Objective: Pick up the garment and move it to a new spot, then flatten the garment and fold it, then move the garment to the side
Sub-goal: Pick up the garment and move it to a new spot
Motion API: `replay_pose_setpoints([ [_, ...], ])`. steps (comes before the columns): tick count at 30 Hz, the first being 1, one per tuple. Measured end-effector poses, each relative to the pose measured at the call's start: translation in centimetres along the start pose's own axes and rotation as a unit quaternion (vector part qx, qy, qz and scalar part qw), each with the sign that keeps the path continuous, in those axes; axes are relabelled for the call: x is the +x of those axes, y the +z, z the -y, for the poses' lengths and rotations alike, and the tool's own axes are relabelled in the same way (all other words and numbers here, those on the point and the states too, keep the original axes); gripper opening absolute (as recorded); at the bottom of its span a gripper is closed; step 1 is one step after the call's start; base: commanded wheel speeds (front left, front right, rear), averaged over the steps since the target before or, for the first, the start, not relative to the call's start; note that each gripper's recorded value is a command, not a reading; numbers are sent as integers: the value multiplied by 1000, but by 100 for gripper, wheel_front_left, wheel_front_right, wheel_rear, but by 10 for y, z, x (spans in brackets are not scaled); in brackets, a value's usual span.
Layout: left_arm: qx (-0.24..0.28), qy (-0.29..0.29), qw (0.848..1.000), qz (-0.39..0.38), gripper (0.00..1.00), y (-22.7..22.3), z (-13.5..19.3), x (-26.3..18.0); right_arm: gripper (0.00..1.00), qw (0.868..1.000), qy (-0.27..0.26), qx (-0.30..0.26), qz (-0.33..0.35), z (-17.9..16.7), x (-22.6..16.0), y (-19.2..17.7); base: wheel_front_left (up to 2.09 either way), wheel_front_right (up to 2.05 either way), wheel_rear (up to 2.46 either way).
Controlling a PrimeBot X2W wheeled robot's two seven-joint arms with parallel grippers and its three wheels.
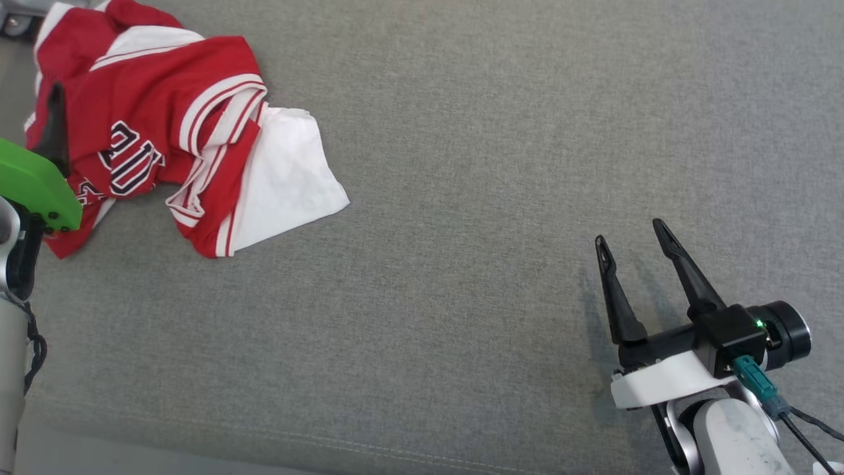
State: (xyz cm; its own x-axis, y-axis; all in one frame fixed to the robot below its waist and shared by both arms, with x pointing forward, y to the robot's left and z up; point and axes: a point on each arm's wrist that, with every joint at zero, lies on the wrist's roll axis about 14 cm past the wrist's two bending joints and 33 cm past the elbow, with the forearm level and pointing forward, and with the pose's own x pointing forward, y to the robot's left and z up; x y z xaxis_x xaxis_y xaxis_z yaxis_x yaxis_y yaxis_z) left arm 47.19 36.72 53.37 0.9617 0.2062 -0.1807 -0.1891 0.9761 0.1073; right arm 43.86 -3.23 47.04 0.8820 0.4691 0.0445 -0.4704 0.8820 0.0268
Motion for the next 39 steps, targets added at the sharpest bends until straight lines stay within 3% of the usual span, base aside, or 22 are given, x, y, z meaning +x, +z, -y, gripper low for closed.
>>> replay_pose_setpoints([
  [8, -9, -21, 987, -157, 100, -90, 18, 39, 100, 999, -39, 0, -36, 32, -2, -35, 0, 0, 0],
  [20, -35, -24, 968, -248, 100, -155, 31, 49, 100, 996, -59, 5, -68, 47, -7, -64, 0, 0, 0],
  [21, -35, -26, 967, -252, 50, -157, 32, 49, 100, 996, -59, 5, -69, 47, -7, -64, 0, 0, 0],
  [23, -32, -27, 969, -244, 0, -156, 33, 50, 100, 996, -58, 5, -68, 47, -6, -63, 0, 0, 0],
  [30, -21, -28, 976, -215, 0, -136, 26, 50, 100, 997, -55, 9, -57, 43, -6, -53, 0, 0, 0],
  [39, 3, -33, 991, -132, 0, -72, 14, 57, 100, 998, -55, 19, -34, 39, -9, -30, 0, 0, 0],
])
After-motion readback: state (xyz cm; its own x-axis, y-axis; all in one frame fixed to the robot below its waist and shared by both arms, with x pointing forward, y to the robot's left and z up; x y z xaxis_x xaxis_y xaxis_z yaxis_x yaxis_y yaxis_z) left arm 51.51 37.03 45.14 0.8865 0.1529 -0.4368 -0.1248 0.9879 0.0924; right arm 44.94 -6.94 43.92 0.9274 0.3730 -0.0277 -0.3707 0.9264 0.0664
